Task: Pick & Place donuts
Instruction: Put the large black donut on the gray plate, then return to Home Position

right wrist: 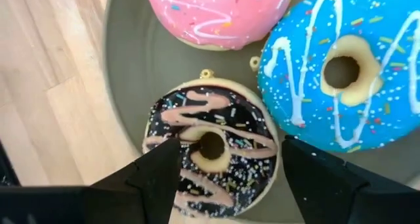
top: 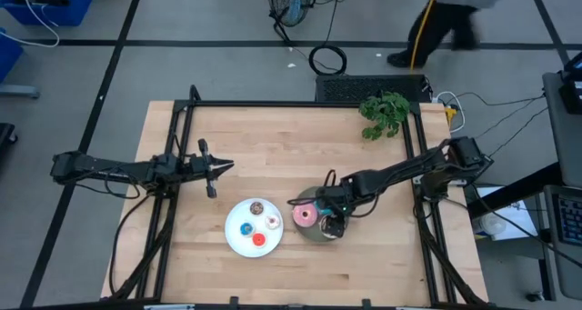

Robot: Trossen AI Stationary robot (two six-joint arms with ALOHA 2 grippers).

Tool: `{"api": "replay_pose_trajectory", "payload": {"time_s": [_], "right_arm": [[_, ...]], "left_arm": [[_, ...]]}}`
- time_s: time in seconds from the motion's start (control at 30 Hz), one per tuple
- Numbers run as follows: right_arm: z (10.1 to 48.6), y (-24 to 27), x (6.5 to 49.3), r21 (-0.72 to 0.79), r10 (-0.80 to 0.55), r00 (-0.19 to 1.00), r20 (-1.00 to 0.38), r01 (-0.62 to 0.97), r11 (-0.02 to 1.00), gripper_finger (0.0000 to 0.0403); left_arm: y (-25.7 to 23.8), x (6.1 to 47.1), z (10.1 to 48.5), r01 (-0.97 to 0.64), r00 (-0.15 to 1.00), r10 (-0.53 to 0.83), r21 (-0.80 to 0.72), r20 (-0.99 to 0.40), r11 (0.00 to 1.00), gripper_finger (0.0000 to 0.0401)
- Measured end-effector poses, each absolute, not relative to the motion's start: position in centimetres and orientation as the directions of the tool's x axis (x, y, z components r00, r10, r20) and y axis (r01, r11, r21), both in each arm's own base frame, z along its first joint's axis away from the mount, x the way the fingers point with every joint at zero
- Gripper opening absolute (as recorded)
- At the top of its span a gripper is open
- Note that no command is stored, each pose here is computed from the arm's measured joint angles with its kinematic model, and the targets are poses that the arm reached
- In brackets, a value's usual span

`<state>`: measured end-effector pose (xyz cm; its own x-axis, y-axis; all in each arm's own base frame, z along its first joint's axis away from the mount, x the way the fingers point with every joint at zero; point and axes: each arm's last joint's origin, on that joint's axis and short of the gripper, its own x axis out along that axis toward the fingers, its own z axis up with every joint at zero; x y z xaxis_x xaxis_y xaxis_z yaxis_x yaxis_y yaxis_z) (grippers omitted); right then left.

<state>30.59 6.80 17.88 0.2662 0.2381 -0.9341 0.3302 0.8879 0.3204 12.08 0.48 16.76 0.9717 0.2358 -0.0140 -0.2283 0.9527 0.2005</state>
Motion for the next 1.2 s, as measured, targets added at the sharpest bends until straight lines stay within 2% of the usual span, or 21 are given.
{"api": "replay_pose_trajectory", "payload": {"time_s": [0.17, 0.33, 0.47, 0.6, 0.83, 0.97, 1.2], "right_arm": [[19.6, 6.7, 30.0, 0.336, 0.245, 0.313, -0.918, 0.281, 0.899, 0.0247], [23.2, 6.2, 28.8, 0.279, 0.178, 0.457, -0.872, 0.164, 0.946, 0.0231], [26.5, 5.6, 26.7, 0.181, 0.076, 0.618, -0.783, 0.110, 0.977, 0.0196], [28.4, 5.5, 23.6, 0.070, -0.030, 0.773, -0.634, 0.095, 0.993, 0.0139], [27.0, 4.0, 17.9, 0.067, -0.059, 0.884, -0.463, 0.101, 0.993, 0.0014], [24.9, 3.4, 15.7, 0.048, -0.050, 0.921, -0.387, 0.075, 0.996, 0.0011], [23.7, 2.7, 13.5, -0.096, -0.052, 0.963, -0.263, 0.028, 0.995, 0.0001]], "left_arm": [[0.5, 12.1, 16.8, -0.228, 0.972, 0.236, 0.201, -0.014, 0.953, 0.0042], [0.5, 12.1, 16.8, -0.250, 0.966, 0.258, 0.209, -0.011, 0.945, 0.0042], [0.6, 12.0, 16.9, -0.277, 0.959, 0.284, 0.232, -0.001, 0.933, 0.0042], [0.6, 12.0, 16.9, -0.279, 0.957, 0.290, 0.281, 0.000, 0.918, 0.0042], [0.8, 12.0, 17.4, -0.351, 0.934, 0.355, 0.322, 0.050, 0.879, 0.0042], [0.9, 11.9, 17.5, -0.363, 0.929, 0.365, 0.347, 0.062, 0.865, 0.0042], [0.9, 11.9, 17.9, -0.388, 0.921, 0.377, 0.340, 0.100, 0.857, 0.0042]]}}
